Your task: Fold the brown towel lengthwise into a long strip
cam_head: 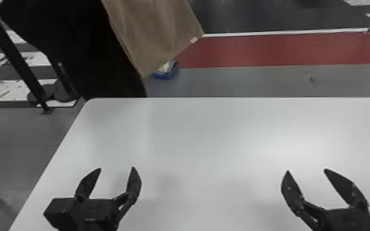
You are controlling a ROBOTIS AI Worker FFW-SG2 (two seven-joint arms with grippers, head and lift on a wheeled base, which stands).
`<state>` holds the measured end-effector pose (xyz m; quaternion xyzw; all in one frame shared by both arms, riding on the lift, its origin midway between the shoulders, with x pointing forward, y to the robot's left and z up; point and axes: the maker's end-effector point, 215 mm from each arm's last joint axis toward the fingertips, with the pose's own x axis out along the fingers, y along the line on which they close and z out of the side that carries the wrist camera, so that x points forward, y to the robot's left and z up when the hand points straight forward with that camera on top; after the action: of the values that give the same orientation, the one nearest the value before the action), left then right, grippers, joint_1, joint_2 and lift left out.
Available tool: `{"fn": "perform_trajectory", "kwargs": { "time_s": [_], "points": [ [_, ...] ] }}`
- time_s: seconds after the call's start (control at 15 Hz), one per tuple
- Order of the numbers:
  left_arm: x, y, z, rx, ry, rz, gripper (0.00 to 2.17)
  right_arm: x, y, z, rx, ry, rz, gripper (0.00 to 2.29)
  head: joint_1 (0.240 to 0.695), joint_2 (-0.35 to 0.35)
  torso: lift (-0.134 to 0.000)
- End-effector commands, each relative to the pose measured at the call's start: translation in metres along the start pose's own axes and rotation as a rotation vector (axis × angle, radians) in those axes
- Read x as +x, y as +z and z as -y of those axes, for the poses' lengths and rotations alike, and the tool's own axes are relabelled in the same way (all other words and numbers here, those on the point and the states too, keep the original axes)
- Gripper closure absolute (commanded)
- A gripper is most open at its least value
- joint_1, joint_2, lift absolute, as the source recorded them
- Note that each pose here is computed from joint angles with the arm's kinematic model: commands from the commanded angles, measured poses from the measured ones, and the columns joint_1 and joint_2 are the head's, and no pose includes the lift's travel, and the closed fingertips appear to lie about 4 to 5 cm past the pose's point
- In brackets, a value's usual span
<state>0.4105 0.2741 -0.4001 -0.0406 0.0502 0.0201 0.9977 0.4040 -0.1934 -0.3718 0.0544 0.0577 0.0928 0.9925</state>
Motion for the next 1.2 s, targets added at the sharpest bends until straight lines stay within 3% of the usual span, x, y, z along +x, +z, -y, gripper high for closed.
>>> {"fn": "perform_trajectory", "kwargs": {
  "time_s": [0.0, 1.13],
  "points": [
    [-0.002, 0.0007, 0.0001, 0.0, 0.0, 0.005, 0.07, -0.0022, 0.0013, 0.0008, -0.001, -0.003, 0.005, 0.11, 0.695, 0.112, -0.116],
    [0.0003, -0.0037, 0.0001, -0.002, 0.0, 0.002, 0.07, 0.0002, -0.0065, 0.0044, 0.001, -0.007, -0.006, 0.11, 0.695, 0.107, -0.116]
  ]
}}
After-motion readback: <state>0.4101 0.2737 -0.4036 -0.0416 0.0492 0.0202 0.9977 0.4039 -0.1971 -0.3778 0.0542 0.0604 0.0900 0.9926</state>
